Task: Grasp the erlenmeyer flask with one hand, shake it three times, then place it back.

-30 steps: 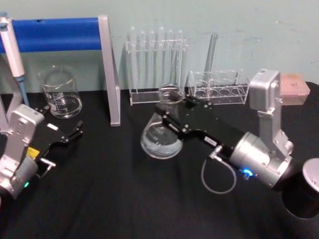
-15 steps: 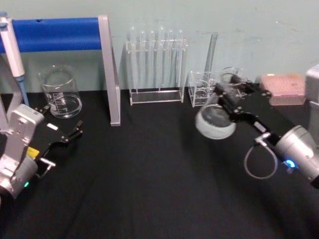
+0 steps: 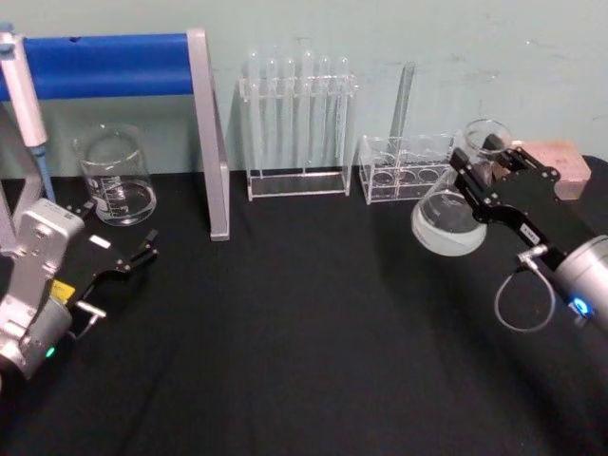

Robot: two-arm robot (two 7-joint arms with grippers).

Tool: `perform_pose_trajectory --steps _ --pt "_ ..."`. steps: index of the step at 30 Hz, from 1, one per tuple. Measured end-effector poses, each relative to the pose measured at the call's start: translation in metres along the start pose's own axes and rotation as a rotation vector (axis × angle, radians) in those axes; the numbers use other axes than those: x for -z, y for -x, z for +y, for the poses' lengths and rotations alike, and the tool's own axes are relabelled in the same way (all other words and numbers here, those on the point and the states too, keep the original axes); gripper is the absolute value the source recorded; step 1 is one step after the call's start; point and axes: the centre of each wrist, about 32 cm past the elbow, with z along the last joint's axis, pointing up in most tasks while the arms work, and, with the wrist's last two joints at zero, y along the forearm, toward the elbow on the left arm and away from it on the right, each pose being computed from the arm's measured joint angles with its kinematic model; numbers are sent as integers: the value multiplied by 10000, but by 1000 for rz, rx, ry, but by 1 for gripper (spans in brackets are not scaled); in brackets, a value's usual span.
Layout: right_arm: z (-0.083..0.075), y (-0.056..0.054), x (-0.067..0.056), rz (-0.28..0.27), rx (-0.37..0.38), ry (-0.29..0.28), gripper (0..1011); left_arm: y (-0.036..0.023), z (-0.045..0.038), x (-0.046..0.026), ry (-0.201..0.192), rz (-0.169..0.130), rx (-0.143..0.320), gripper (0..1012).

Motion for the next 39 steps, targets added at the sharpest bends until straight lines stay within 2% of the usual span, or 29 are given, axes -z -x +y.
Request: perform_pose_trajectory --steps 8,15,24,31,39 --pt "198 105 39 14 -106 3 449 0 0 0 0 0 0 1001" --pt "432 302 86 39 -259 4 449 0 0 0 0 0 0 1001" --pt "624 527 112 62 -402 -1 449 0 0 0 0 0 0 1001" --pt "684 626 112 68 -449 -4 449 0 0 0 0 0 0 1001" --pt "681 651 114 65 -460 -2 449 0 0 0 0 0 0 1001"
